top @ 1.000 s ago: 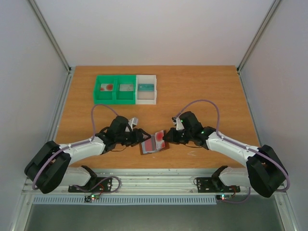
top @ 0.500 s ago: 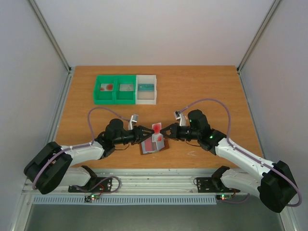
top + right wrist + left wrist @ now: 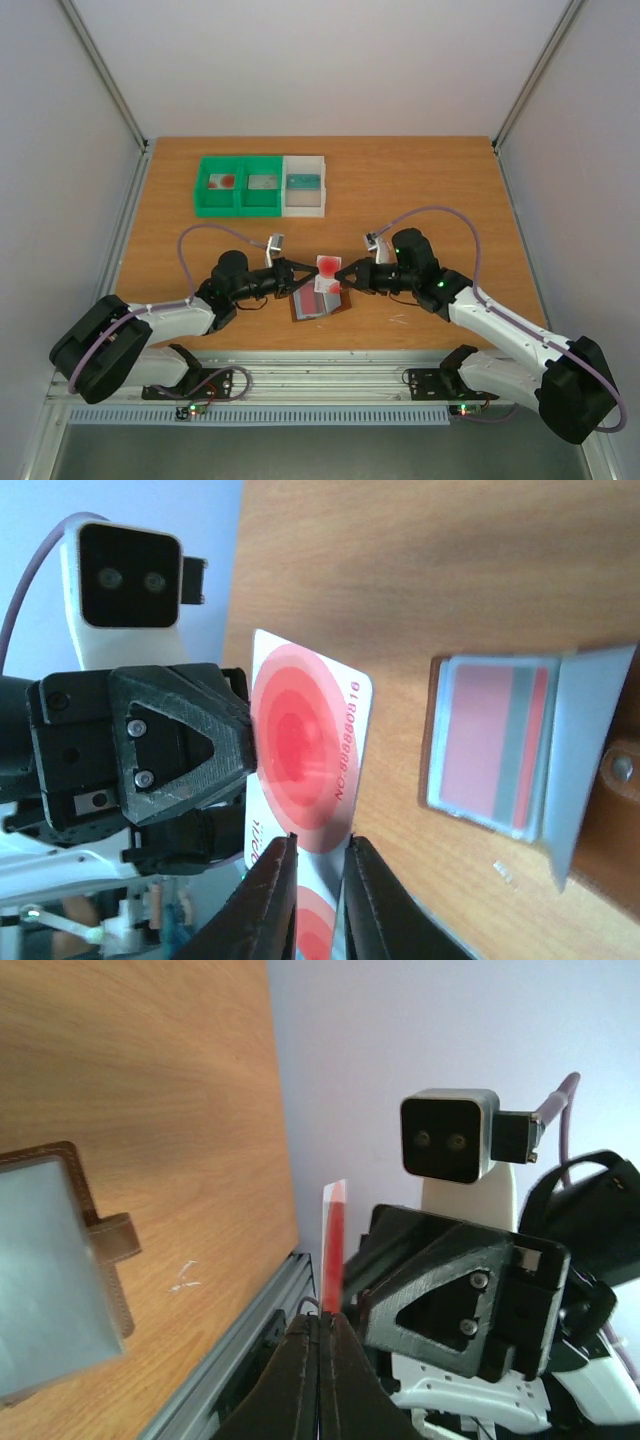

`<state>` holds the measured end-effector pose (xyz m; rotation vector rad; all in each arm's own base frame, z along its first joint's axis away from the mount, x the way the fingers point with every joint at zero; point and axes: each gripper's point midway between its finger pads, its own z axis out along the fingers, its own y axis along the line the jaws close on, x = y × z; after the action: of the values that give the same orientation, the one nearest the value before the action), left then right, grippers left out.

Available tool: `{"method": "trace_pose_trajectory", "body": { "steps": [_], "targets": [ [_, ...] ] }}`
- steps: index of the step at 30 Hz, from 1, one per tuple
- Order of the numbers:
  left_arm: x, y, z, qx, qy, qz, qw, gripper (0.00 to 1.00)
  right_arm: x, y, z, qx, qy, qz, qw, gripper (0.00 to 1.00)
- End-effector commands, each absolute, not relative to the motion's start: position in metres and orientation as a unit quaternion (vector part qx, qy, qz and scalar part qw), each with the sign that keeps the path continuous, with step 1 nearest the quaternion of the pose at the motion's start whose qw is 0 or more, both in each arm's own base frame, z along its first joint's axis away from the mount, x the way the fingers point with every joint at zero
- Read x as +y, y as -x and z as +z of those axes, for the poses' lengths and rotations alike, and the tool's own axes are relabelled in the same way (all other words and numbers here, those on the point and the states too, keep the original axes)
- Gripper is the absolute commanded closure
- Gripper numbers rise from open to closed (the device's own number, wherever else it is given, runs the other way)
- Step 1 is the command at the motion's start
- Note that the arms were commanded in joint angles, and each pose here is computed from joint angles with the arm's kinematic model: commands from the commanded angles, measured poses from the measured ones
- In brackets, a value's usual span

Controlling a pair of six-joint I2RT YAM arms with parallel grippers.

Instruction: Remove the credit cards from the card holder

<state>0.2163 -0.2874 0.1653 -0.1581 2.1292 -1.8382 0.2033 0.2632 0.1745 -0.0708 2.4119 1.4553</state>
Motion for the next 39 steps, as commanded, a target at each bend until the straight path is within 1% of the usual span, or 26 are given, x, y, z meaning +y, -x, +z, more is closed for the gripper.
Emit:
{"method": "trace_pose_trajectory", "body": {
  "steps": [1, 3, 5, 8, 10, 14, 18, 23, 29, 33, 39],
  "targets": [
    [-0.294, -0.207, 0.194, 0.713, 0.003, -0.678, 0.177, 0.99, 0.268, -0.187, 0.192, 0.840, 0.088, 0.513, 0.152, 0.77],
    [-0.296, -0.205, 0.189, 0.725, -0.002, -0.668, 0.167, 1.00, 0.262, -0.183, 0.195, 0.850, 0.108, 0.490, 0.158, 0.67],
    [-0.296, -0.202, 0.186, 0.733, -0.015, -0.659, 0.164, 1.00, 0.254, -0.178, 0.201, 0.858, 0.135, 0.466, 0.168, 0.61],
    [-0.297, -0.195, 0.186, 0.743, -0.042, -0.649, 0.160, 1.00, 0.242, -0.172, 0.221, 0.862, 0.195, 0.425, 0.195, 0.55],
    [-0.299, -0.189, 0.186, 0.754, -0.067, -0.637, 0.147, 1.00, 0.235, -0.168, 0.228, 0.868, 0.222, 0.399, 0.194, 0.54],
    [-0.298, -0.175, 0.184, 0.771, -0.121, -0.610, 0.137, 1.00, 0.229, -0.162, 0.239, 0.874, 0.243, 0.380, 0.182, 0.53],
    [-0.298, -0.161, 0.194, 0.760, -0.165, -0.616, 0.128, 1.00, 0.239, -0.154, 0.244, 0.863, 0.252, 0.411, 0.150, 0.53],
    [-0.298, -0.152, 0.195, 0.761, -0.179, -0.614, 0.108, 1.00, 0.247, -0.159, 0.234, 0.865, 0.260, 0.410, 0.130, 0.55],
    [-0.299, -0.140, 0.205, 0.747, -0.201, -0.628, 0.091, 1.00, 0.259, -0.165, 0.219, 0.862, 0.258, 0.423, 0.105, 0.52],
    [-0.300, -0.134, 0.211, 0.730, -0.213, -0.644, 0.084, 1.00, 0.268, -0.159, 0.212, 0.847, 0.263, 0.456, 0.079, 0.56],
    [-0.302, -0.131, 0.217, 0.717, -0.228, -0.654, 0.078, 1.00, 0.270, -0.154, 0.208, 0.839, 0.268, 0.468, 0.070, 0.58]
  ]
}}
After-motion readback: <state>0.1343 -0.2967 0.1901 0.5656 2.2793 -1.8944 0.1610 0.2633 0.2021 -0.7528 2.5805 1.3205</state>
